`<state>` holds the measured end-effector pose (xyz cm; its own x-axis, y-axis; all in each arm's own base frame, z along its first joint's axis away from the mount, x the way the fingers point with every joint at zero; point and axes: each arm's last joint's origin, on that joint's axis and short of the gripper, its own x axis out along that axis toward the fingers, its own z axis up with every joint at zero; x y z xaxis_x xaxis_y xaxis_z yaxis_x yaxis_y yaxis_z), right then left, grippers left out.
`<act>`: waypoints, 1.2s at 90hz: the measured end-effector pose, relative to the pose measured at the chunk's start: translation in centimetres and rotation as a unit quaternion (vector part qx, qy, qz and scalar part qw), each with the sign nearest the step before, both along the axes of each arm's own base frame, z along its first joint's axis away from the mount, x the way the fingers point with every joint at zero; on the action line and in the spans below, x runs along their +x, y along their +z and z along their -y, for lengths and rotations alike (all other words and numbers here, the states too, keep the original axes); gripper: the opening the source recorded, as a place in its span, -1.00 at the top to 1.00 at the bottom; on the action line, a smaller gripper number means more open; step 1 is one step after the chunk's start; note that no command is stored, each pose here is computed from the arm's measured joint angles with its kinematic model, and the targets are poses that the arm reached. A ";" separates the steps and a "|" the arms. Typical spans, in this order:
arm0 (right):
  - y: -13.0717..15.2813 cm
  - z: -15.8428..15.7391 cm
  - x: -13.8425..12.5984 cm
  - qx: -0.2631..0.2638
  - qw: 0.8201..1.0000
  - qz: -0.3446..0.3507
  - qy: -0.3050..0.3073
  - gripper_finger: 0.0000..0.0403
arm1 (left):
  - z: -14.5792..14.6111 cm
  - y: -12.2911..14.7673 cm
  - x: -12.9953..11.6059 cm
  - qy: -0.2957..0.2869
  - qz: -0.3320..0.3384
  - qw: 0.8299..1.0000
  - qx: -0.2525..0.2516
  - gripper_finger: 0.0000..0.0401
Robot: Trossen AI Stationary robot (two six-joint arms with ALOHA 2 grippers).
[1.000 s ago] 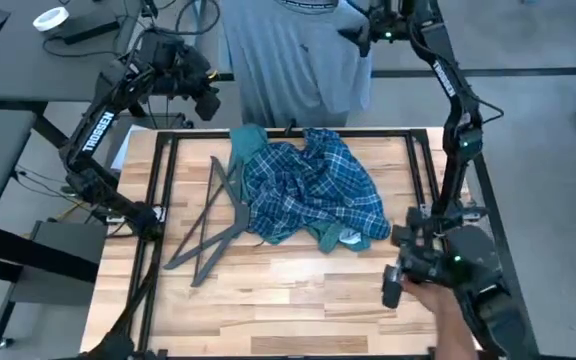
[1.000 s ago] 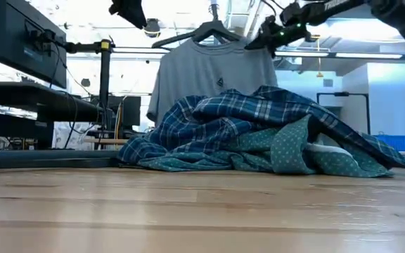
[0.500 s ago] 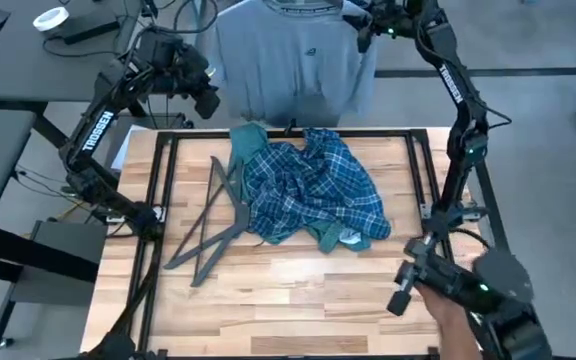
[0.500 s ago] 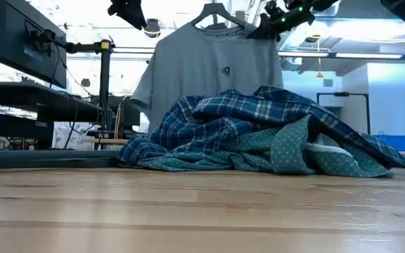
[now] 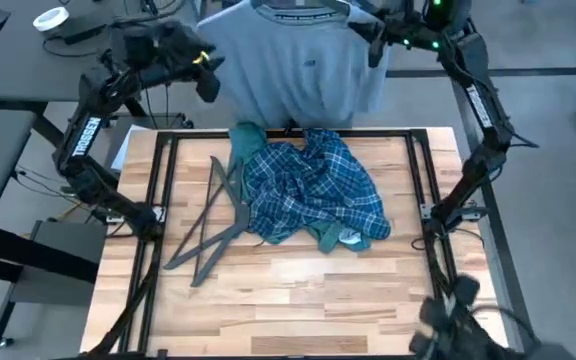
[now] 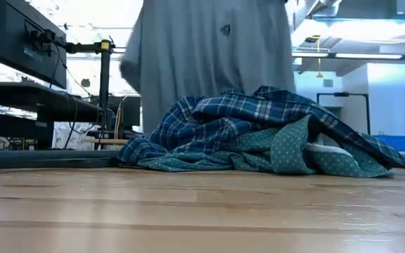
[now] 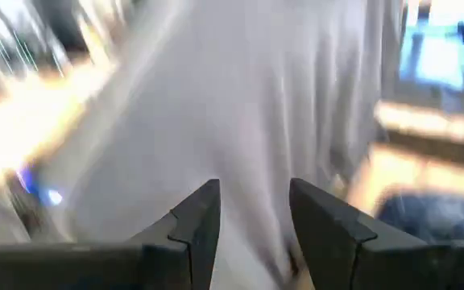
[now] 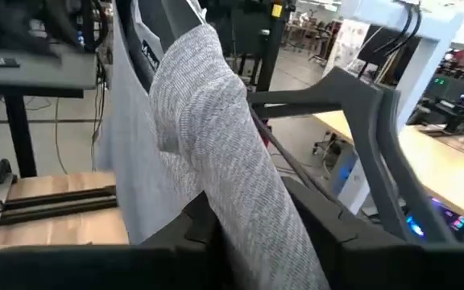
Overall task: Hang clothes
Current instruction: Unhang the gray t-shirt from the hanger rack
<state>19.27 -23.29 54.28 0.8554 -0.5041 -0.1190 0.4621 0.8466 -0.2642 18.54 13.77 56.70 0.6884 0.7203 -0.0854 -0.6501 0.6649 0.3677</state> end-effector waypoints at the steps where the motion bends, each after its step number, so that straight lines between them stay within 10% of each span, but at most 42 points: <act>1: 0.0 -0.2 0.1 0.000 1.000 -0.003 -0.002 0.55 | 0.3 0.2 0.1 0.002 0.000 1.000 0.012 0.35; 22: -0.2 -3.1 1.8 0.012 0.999 -0.033 -0.036 0.55 | 4.3 1.8 4.1 0.044 -0.027 0.985 0.165 0.35; 48: -0.1 -6.5 4.5 0.020 0.999 -0.027 0.028 0.55 | 2.7 0.1 8.5 0.184 -0.127 0.954 0.202 0.35; 73: 0.1 -9.0 5.0 0.019 0.999 -0.036 0.023 0.55 | 2.5 0.3 8.9 0.204 -0.123 0.948 0.209 0.54; 80: -0.1 -9.6 4.3 0.021 0.998 -0.064 -0.005 0.36 | 2.9 0.2 9.0 0.205 -0.138 0.946 0.212 0.81; 108: 0.1 -10.8 1.2 0.069 0.993 -0.084 -0.045 -0.40 | 3.8 1.5 7.2 0.215 -0.080 0.953 0.196 0.82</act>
<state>20.45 -12.47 54.37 0.7702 -0.5467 -0.3285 0.4967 0.8372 -0.2286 25.75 9.99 58.19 0.3226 0.9311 0.1701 -0.7464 0.1397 0.6507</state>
